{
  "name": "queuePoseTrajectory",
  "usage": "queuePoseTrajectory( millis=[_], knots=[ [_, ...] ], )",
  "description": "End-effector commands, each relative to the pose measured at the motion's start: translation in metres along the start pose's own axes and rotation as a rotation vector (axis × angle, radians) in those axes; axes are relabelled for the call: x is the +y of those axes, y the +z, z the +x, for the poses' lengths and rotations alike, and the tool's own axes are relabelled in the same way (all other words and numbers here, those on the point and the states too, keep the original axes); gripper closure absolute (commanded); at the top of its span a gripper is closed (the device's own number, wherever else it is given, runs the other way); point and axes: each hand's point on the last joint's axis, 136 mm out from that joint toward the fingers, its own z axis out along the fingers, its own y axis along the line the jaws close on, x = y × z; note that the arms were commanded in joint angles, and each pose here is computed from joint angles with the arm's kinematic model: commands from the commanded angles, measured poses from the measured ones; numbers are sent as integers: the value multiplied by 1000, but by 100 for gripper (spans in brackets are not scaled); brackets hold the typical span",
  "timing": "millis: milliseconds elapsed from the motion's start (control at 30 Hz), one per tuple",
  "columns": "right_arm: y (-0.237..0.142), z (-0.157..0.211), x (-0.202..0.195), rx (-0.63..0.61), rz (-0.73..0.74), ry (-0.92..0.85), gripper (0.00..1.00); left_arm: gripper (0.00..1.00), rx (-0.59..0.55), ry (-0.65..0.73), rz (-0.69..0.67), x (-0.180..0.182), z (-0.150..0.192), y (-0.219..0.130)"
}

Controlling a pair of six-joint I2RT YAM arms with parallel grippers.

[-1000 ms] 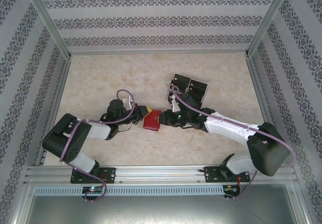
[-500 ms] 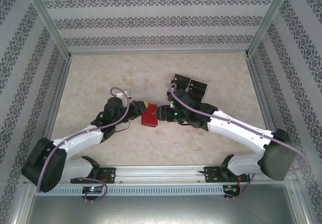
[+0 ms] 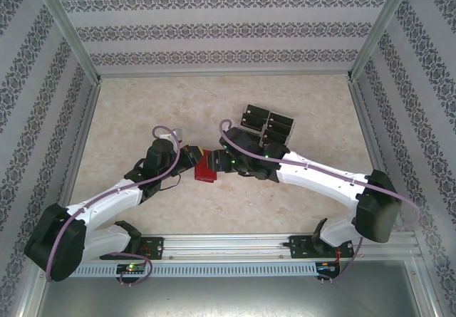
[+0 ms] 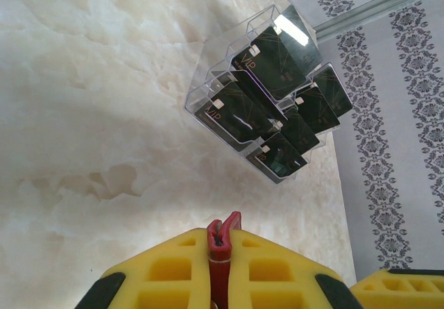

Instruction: Put the credit cards into the card holder

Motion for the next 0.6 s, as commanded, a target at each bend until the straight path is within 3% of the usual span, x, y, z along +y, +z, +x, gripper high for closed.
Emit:
queuePoseTrajectory(
  millis=[0, 567],
  knots=[
    [6, -5, 7, -22, 11, -24, 41, 100, -13, 34, 22, -13, -5, -3],
    [33, 3, 16, 14, 19, -41, 44, 100, -28, 32, 36, -20, -10, -5]
  ],
)
